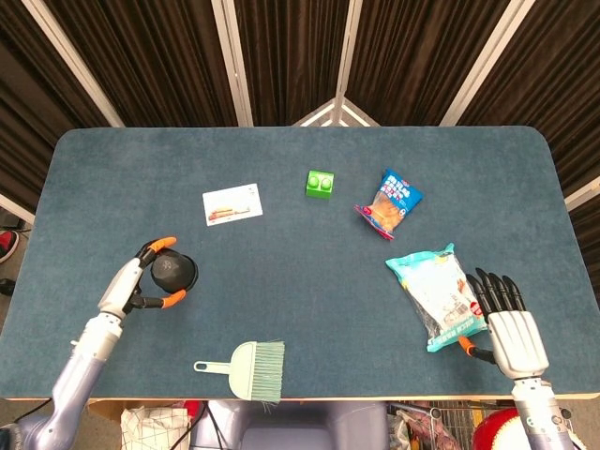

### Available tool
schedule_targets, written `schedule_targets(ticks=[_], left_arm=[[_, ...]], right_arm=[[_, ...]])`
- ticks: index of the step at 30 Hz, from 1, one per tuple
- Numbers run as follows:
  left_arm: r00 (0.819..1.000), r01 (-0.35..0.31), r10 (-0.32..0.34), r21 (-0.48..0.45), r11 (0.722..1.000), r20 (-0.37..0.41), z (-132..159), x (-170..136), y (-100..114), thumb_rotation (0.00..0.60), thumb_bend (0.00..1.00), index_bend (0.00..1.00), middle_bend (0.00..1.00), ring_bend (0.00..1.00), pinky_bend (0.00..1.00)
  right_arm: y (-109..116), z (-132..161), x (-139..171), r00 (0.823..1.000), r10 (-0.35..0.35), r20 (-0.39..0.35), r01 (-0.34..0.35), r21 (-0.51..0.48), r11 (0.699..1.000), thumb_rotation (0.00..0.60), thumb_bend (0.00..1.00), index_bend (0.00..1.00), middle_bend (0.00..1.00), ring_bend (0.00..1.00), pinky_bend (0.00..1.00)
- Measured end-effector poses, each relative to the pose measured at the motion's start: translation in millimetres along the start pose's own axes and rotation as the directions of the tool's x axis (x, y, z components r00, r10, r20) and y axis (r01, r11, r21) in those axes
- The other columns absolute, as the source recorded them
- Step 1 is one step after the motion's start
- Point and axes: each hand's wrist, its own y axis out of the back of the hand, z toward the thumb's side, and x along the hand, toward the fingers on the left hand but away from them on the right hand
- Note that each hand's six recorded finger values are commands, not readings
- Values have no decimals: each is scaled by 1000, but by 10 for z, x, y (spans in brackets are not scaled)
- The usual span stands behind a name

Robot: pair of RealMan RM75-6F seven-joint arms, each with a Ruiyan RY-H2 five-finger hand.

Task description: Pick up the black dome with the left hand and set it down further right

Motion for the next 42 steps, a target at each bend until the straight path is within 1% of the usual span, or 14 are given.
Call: schedule_targets(ticks=[5,12,18,27,32,42], left_arm=[[999,9,-8,31,999,-37,-135,163,-182,600,506,156,395,0,0],[998,16,-12,61,998,-55,-194,285,-333,600,506,156,394,0,0],[996,31,-27,51,998,-81,-269,388,-480,600,507,157,392,0,0],[996,40,-37,44,998,-84,-296,512,-670,600,507,154,380,0,0],[996,53,-47,70,996,-74,-262,518,-725,600,507,152,297,0,0],[994,95,-87,133,987,-59,-195,471,-772,600,502,146,203,0,0]], right_arm=[[6,-9,-12,1000,0,3,0,-4,1000,600,209,0,0,15,0],[-5,-33,-32,1000,6,2,-6,-6,1000,600,209,0,0,15,0],[-2,-25,7,1000,4,4,-4,-8,1000,600,209,0,0,14,0],[-16,-43,-23,1000,10,9,-10,-11,1000,600,208,0,0,14,0],[-4,-56,-4,1000,5,11,-5,-15,1000,600,209,0,0,15,0],[-11,-43,-23,1000,12,6,-12,-25,1000,600,208,0,0,14,0]])
